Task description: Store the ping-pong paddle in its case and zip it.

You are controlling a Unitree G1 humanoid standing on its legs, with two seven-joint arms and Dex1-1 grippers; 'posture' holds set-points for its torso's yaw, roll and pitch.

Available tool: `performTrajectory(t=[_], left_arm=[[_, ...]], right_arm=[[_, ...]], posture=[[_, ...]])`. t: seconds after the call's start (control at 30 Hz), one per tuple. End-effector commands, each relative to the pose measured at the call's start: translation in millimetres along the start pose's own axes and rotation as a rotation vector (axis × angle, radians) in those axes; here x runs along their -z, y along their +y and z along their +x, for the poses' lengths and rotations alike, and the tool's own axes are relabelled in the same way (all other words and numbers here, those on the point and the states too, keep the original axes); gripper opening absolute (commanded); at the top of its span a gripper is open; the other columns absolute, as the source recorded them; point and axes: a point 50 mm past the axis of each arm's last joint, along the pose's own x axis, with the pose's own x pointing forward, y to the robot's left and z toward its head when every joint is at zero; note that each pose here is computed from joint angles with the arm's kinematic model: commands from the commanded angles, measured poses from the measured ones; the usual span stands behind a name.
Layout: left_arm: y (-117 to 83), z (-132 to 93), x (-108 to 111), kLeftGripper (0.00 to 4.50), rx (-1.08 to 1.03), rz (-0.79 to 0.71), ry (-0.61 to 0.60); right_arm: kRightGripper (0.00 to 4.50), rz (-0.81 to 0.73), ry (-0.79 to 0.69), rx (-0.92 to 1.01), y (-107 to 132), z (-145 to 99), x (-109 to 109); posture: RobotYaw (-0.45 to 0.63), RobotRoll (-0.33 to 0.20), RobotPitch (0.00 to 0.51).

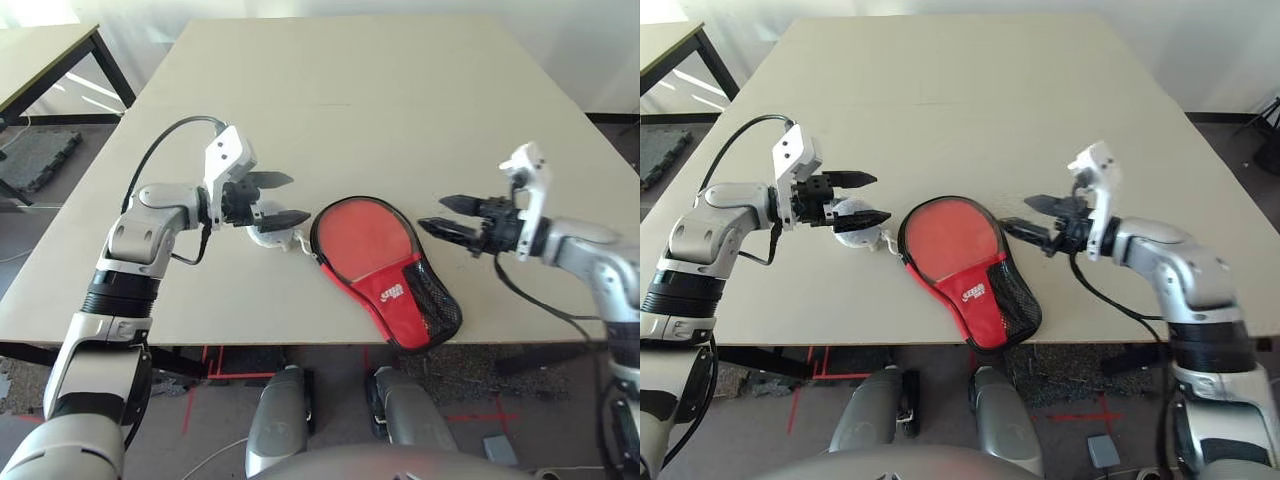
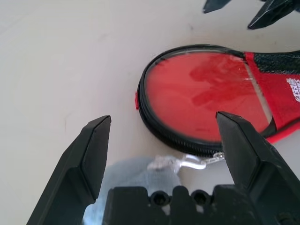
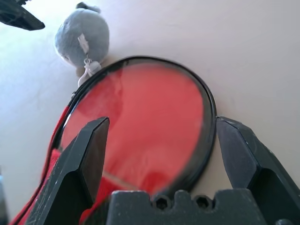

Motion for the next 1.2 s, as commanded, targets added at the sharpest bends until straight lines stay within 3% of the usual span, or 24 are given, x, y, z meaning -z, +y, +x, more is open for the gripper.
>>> performTrajectory(t=[0.03, 0.23, 0.6, 1.2], left_arm=[[-3.1, -2.0, -2.2, 4.50, -0.002, 0.000, -0.007], [-6.5, -5.2, -1.9, 4.50, -0.026, -0.008, -0.018], [-11.9, -7.1, -1.4, 4.50, -0.042, -0.023, -0.029], [-7.2, -21.0, 6.4, 4.50, -0.096, 0.011, 0.071]], right_arm=[[4.47, -0.063, 0.056, -0.013, -6.3, 10.0, 4.1], [4.47, -0.107, 0.091, -0.075, -7.5, 29.3, 6.6], [4.47, -0.052, 0.123, -0.113, -5.0, 42.1, 24.0], [4.47, -0.148, 0.248, -0.114, -4.7, 45.3, 47.3]], posture=[[0.10, 0.000, 0.100], [0.13, 0.000, 0.105], [0.16, 0.000, 0.102], [0.17, 0.000, 0.105]])
